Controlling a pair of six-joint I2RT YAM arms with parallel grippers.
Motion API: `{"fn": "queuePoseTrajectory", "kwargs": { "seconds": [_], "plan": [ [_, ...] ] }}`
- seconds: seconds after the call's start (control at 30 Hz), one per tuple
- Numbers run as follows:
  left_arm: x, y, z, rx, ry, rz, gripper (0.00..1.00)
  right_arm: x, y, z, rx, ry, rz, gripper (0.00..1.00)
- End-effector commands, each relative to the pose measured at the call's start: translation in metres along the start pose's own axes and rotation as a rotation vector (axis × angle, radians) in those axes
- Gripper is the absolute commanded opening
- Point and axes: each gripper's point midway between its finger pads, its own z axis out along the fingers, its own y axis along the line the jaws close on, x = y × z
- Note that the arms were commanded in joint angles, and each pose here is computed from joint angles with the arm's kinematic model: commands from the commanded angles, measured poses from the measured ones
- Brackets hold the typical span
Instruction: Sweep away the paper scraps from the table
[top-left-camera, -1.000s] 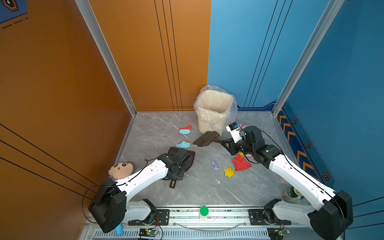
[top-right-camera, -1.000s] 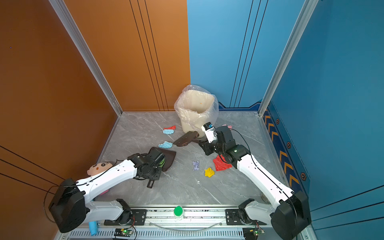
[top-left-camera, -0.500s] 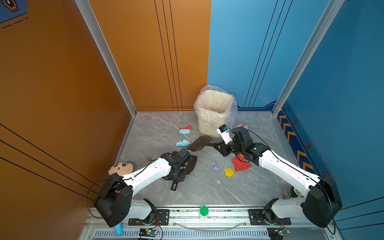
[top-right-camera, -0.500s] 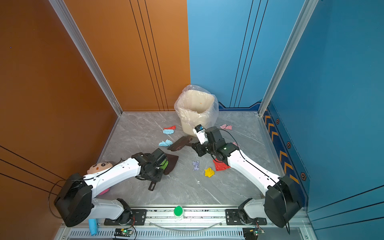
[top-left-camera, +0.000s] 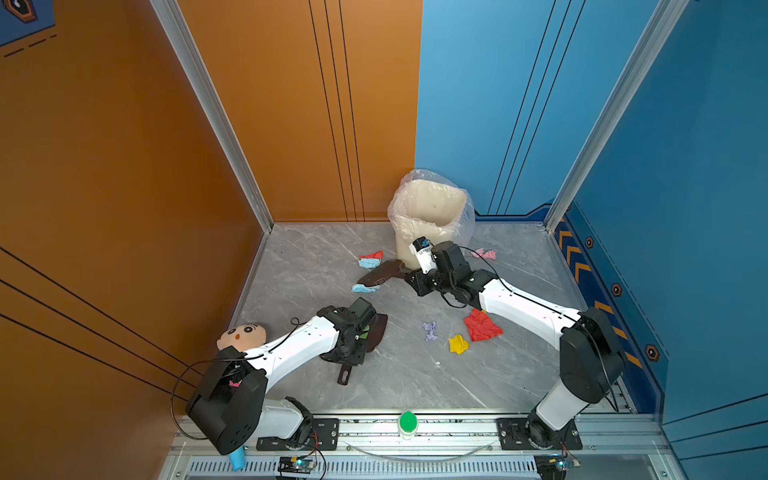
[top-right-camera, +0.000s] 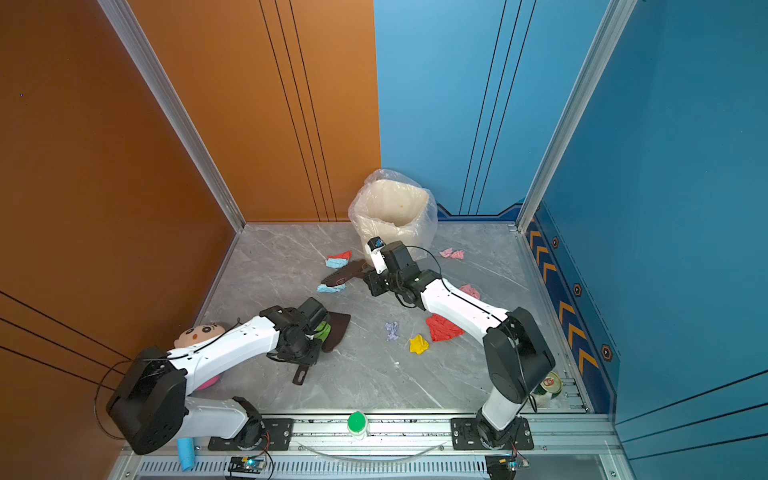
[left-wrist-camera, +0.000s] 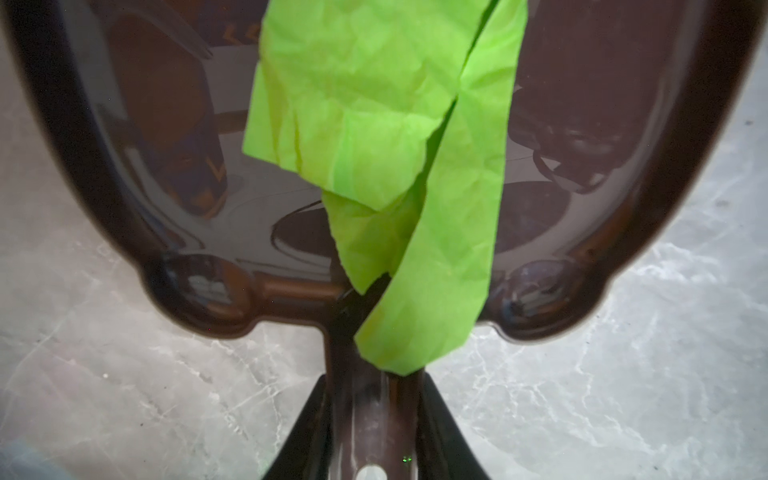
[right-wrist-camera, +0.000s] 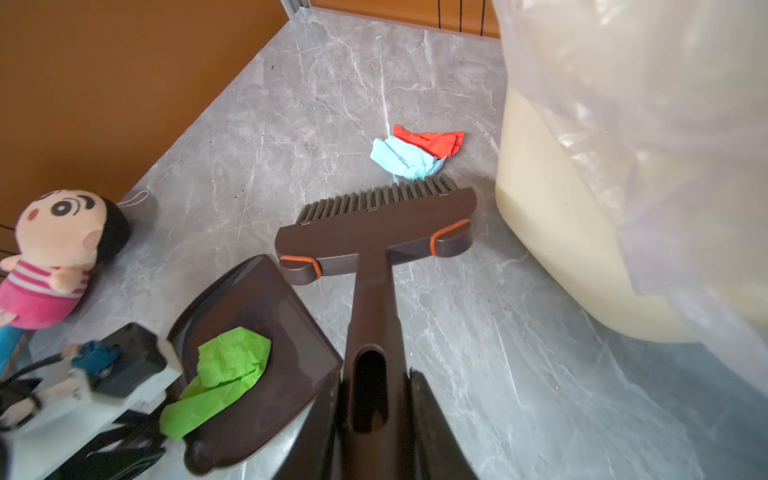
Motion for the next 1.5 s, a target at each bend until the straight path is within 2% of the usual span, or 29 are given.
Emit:
{"fn": "queuePoseTrajectory", "kwargs": {
  "seconds": [0.0, 0.27, 0.6, 0.77, 1.17, 1.47],
  "plan": [
    [0.006, 0.008, 0.002, -0.010, 0.027, -0.019, 0.00, -0.013, 0.010, 0.006, 0.019, -0.010, -0.033, 0.00],
    [0.002, 0.015, 0.004, -0.020, 0.032, -0.049, 0.00, 0.024, 0.020, 0.016, 0.043, 0.151, -0.124, 0.00],
    [-0.003, 0.013, 0.009, -0.020, 0.046, -0.041, 0.00, 0.067, 0.039, -0.019, -0.080, 0.323, -0.107, 0.00],
    [-0.007, 0.013, 0.010, -0.017, 0.035, -0.045, 0.00, 0.086, 0.054, -0.035, -0.184, 0.417, -0.081, 0.00],
    [-0.011, 0.015, 0.009, -0.029, 0.014, -0.043, 0.00, 0.076, 0.050, -0.057, -0.181, 0.388, -0.058, 0.00],
    [-0.017, 0.015, 0.002, -0.016, -0.037, -0.036, 0.00, 0.055, 0.024, -0.071, -0.173, 0.305, 0.022, 0.00]
  ]
}}
